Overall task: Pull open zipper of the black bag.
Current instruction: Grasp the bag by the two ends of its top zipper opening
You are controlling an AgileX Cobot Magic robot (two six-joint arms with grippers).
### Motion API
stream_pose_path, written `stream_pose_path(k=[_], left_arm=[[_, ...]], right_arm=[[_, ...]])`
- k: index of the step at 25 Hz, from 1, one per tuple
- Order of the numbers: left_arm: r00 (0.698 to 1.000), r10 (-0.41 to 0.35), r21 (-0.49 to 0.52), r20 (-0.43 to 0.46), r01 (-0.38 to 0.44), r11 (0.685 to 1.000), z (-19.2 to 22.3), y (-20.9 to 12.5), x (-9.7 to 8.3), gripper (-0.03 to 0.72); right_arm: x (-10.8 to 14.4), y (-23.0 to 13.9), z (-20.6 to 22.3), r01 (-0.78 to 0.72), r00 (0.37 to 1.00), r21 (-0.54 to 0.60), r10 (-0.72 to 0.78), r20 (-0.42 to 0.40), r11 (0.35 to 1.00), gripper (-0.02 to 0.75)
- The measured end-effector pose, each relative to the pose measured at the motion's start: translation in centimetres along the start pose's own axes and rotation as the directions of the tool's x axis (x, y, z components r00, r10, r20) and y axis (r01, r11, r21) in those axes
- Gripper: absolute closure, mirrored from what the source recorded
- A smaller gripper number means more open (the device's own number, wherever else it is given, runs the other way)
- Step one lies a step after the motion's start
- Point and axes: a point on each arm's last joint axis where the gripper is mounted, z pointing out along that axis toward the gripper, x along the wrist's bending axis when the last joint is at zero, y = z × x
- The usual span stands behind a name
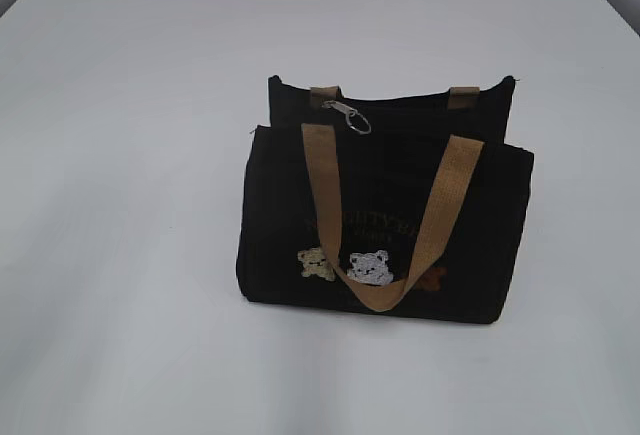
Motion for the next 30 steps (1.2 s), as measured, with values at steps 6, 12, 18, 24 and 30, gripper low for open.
stream_pose_path(k=[6, 12, 18, 24, 30], left_arm=[[0.971, 0.103, 0.088, 0.217, -0.124, 0.988, 10.0, -3.0, 3.0, 0.260], [0.902, 0.181, 0.087, 0.393, -0.232, 0.969, 15.7, -4.9, 1.8, 0.253], [0.878, 0.186, 0.063, 0.441, -0.237, 0.969, 19.3, -4.8, 1.3, 0.233], [0.849, 0.178, 0.058, 0.497, -0.238, 0.970, 22.5, -4.9, 0.5, 0.232], [0.826, 0.143, 0.082, 0.545, -0.222, 0.972, 25.3, -6.0, -0.7, 0.273]], right_arm=[[0.0, 0.0, 0.0, 0.000, 1.000, 0.000, 0.000, 0.000, 1.000, 0.474], [0.0, 0.0, 0.0, 0.000, 1.000, 0.000, 0.000, 0.000, 1.000, 0.474], [0.0, 0.0, 0.0, -0.003, 1.000, -0.002, 0.003, -0.005, 1.000, 0.474], [0.8, 0.3, -0.1, -0.004, 0.996, -0.028, 0.002, -0.089, 1.000, 0.474], [2.0, 4.1, 1.7, 0.087, 0.939, -0.132, -0.125, -0.320, 0.987, 0.474]])
